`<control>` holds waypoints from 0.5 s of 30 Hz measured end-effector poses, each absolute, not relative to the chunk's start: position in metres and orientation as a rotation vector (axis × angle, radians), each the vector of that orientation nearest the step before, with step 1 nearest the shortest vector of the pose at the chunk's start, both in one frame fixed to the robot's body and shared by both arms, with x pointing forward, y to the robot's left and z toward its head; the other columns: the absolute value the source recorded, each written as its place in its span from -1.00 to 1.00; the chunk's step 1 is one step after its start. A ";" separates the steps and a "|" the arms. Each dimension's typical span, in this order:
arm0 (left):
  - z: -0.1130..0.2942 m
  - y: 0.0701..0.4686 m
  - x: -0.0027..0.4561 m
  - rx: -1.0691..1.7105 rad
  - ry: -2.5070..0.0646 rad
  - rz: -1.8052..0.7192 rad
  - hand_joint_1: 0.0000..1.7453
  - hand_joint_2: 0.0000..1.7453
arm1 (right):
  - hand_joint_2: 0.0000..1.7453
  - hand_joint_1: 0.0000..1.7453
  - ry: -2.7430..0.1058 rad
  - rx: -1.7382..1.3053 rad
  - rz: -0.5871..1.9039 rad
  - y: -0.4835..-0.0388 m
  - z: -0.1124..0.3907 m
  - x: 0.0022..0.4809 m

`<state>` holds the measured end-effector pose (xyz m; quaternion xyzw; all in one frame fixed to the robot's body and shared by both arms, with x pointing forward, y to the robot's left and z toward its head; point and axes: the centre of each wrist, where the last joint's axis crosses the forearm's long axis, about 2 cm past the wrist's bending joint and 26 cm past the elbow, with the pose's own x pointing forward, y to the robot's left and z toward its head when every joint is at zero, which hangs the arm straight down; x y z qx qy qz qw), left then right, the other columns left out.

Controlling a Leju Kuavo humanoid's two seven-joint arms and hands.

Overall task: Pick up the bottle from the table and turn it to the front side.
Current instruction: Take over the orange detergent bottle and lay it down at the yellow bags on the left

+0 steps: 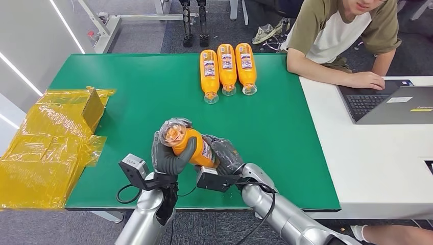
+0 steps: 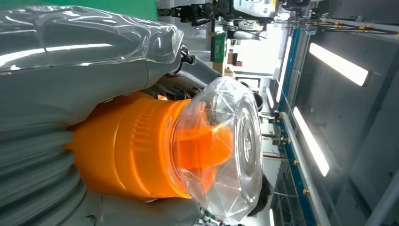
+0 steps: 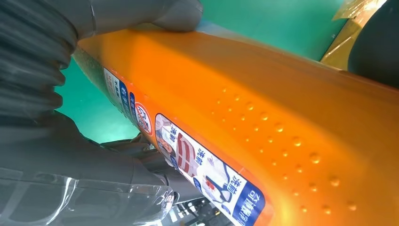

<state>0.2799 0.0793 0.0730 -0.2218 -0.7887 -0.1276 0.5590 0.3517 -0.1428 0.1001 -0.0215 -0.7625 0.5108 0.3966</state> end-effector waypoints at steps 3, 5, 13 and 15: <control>0.073 0.079 0.280 -0.524 -1.860 -0.294 1.00 1.00 | 1.00 1.00 -1.932 -0.058 1.294 -0.142 0.100 0.351; 0.073 0.080 0.280 -0.524 -1.861 -0.289 1.00 1.00 | 1.00 0.98 -1.940 -0.068 1.288 -0.141 0.100 0.351; 0.075 0.080 0.283 -0.516 -1.871 -0.264 1.00 1.00 | 1.00 -1.00 -2.083 -0.112 1.120 -0.129 0.112 0.353; 0.075 0.081 0.283 -0.498 -1.875 -0.256 1.00 1.00 | 1.00 -1.00 -2.146 -0.114 1.036 -0.123 0.118 0.354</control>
